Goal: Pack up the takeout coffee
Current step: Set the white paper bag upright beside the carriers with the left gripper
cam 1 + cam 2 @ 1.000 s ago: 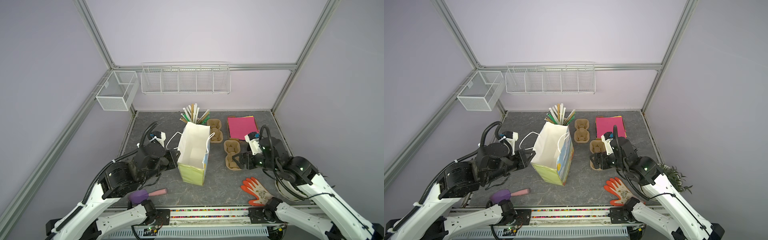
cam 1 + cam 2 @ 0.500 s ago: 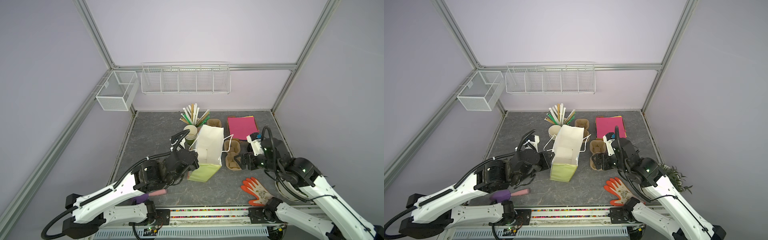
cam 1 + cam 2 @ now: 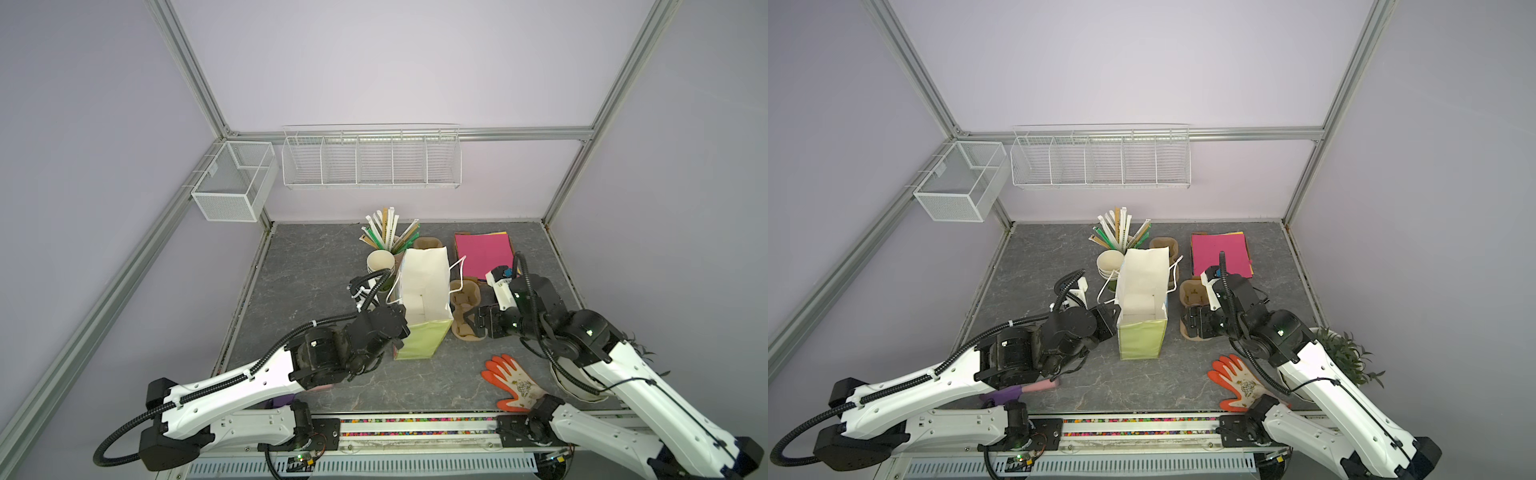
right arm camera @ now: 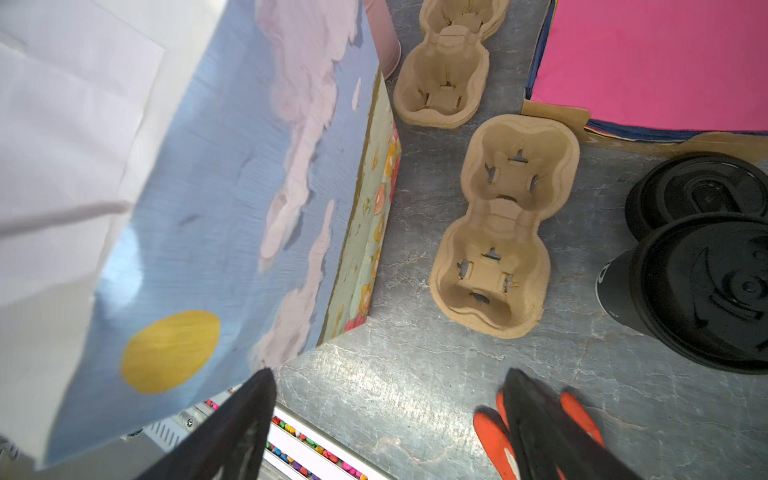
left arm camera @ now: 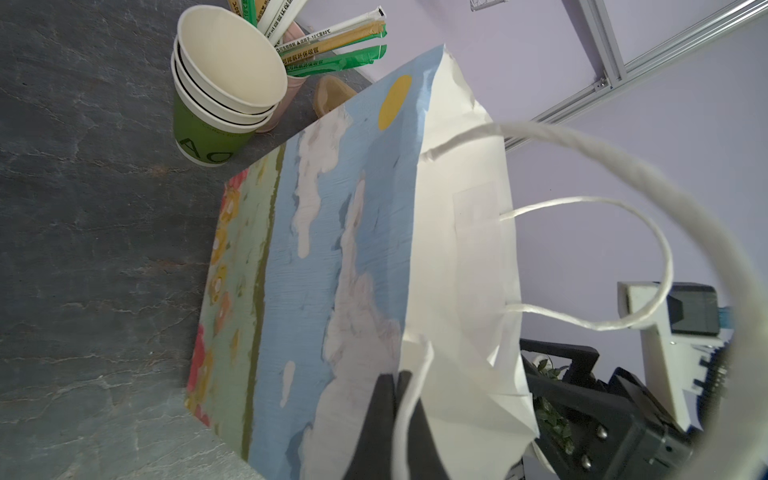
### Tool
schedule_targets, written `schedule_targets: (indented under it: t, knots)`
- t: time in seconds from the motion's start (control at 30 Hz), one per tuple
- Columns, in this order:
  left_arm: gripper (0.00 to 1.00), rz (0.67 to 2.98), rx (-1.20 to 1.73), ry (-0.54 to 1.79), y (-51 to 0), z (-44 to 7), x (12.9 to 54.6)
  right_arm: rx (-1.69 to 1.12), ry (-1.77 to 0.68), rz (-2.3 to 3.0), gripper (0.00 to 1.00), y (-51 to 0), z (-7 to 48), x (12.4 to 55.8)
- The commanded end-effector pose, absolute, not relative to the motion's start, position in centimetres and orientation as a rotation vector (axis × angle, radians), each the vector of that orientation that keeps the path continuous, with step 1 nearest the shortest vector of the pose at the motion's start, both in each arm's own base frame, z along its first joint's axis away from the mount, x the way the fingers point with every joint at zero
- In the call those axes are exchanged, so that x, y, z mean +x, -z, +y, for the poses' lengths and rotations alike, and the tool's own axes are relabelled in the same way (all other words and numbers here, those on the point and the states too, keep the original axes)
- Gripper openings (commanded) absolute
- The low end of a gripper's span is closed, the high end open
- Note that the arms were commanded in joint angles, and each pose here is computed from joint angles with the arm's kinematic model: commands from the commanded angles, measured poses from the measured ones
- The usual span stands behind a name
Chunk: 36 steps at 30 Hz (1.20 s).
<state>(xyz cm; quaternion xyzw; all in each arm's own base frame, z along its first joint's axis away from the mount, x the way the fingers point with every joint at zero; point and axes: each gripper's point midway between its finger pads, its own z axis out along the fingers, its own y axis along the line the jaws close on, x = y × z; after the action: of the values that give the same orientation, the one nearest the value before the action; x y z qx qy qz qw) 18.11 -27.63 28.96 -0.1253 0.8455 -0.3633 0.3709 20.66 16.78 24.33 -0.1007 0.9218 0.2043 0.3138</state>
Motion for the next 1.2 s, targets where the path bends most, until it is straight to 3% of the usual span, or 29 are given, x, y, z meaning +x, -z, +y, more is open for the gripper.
schedule_targets:
  t: [0.0, 0.4, 0.8, 1.17]
  knots:
    - [0.00, 2.111, -0.415, 0.989, -29.2, -27.7, 18.5, -0.271, -0.534, 2.418, 0.88, -24.0, 17.1, 21.0]
    - [0.00, 2.065, -0.476, 1.077, -29.1, -28.8, 18.6, -0.220, -0.407, 2.433, 0.88, -23.9, 15.2, 21.3]
    - [0.00, 2.112, -0.463, 1.022, -27.4, -28.6, 18.4, -0.221, -0.395, 2.453, 0.89, -23.3, 15.1, 21.2]
    - [0.21, 2.134, -0.426, 0.961, -27.0, -28.8, 18.5, -0.212, -0.402, 2.456, 0.89, -23.1, 15.0, 21.0]
